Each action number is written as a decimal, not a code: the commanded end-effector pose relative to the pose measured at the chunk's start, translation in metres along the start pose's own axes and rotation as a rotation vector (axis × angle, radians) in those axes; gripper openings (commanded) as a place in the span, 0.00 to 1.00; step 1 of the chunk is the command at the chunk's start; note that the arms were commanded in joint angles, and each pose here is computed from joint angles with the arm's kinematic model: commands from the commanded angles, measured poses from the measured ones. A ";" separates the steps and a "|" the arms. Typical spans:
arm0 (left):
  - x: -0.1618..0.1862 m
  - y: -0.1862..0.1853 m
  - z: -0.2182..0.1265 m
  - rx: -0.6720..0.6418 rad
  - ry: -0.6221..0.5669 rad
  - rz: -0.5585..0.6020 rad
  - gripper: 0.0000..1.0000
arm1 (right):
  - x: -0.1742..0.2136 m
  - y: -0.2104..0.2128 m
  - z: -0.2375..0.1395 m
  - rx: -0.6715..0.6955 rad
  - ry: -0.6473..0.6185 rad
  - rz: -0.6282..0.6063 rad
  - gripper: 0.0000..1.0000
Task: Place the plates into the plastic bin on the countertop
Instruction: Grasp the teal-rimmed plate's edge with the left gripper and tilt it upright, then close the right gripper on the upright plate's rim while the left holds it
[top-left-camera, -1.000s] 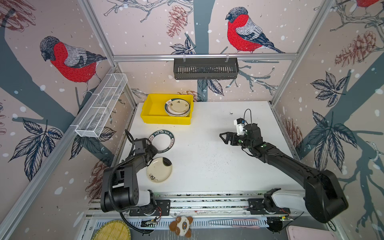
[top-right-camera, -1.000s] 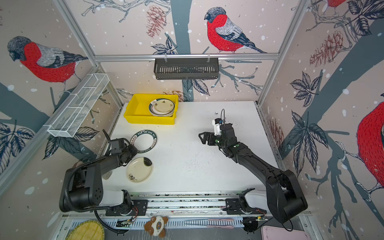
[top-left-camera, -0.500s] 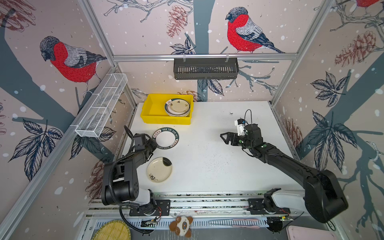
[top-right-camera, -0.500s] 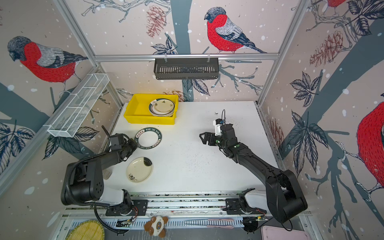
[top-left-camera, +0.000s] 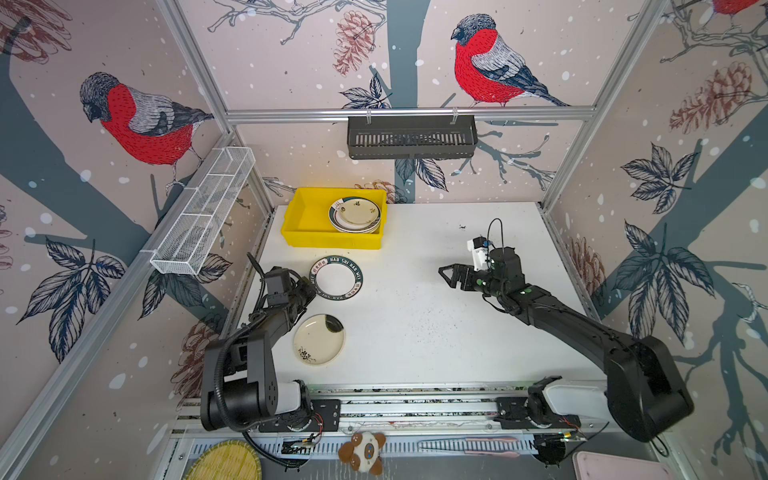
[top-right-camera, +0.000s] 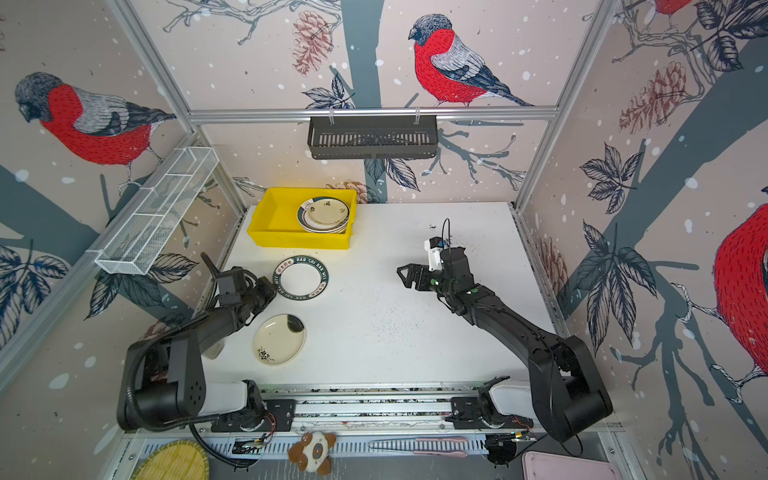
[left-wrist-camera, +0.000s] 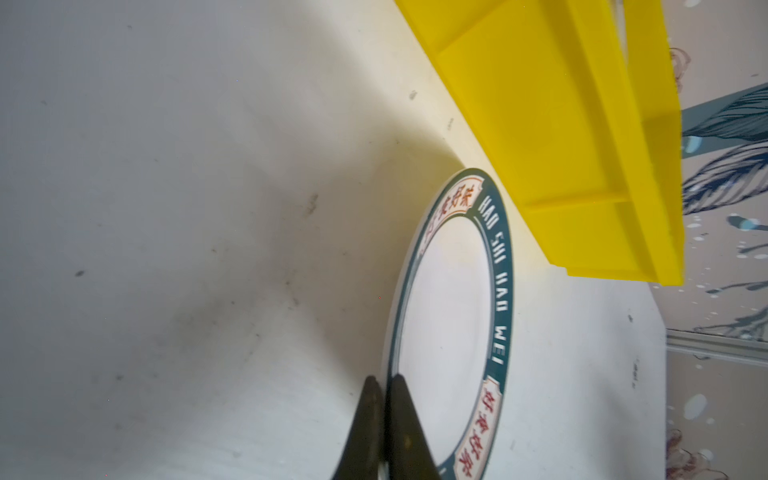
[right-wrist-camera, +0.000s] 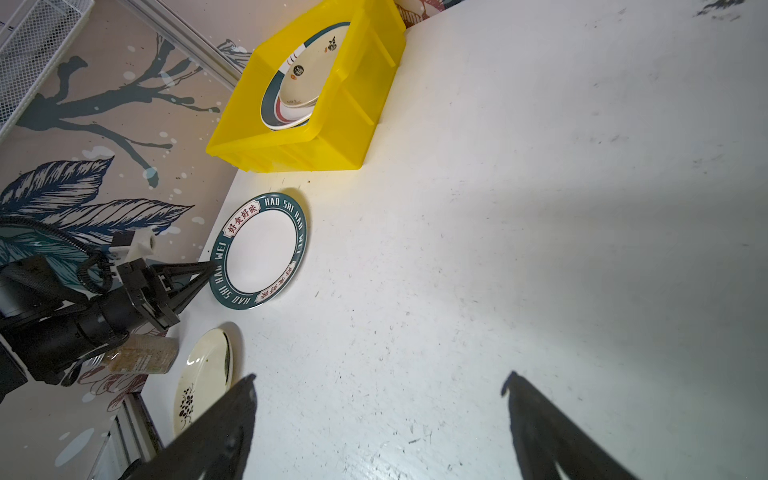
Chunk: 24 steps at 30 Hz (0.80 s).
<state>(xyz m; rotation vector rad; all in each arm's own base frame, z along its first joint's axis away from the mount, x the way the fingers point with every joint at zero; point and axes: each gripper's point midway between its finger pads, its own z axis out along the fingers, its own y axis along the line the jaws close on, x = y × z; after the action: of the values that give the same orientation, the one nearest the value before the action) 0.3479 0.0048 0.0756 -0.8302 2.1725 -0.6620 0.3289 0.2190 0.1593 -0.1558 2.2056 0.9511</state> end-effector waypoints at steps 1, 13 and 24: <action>0.003 -0.036 -0.012 0.118 -0.006 0.009 0.00 | -0.005 0.016 0.011 -0.080 -0.001 0.017 0.92; 0.020 -0.107 -0.034 0.355 -0.001 0.010 0.00 | 0.001 0.056 0.054 -0.186 0.045 0.009 0.77; 0.049 -0.165 -0.024 0.503 0.089 0.045 0.00 | 0.006 0.066 0.085 -0.243 0.085 0.081 0.60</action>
<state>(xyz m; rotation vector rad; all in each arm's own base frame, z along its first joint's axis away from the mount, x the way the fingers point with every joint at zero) 0.3509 -0.1242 0.1488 -0.5542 2.0653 -1.0996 0.3452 0.3160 0.1406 -0.2266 2.2339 1.2168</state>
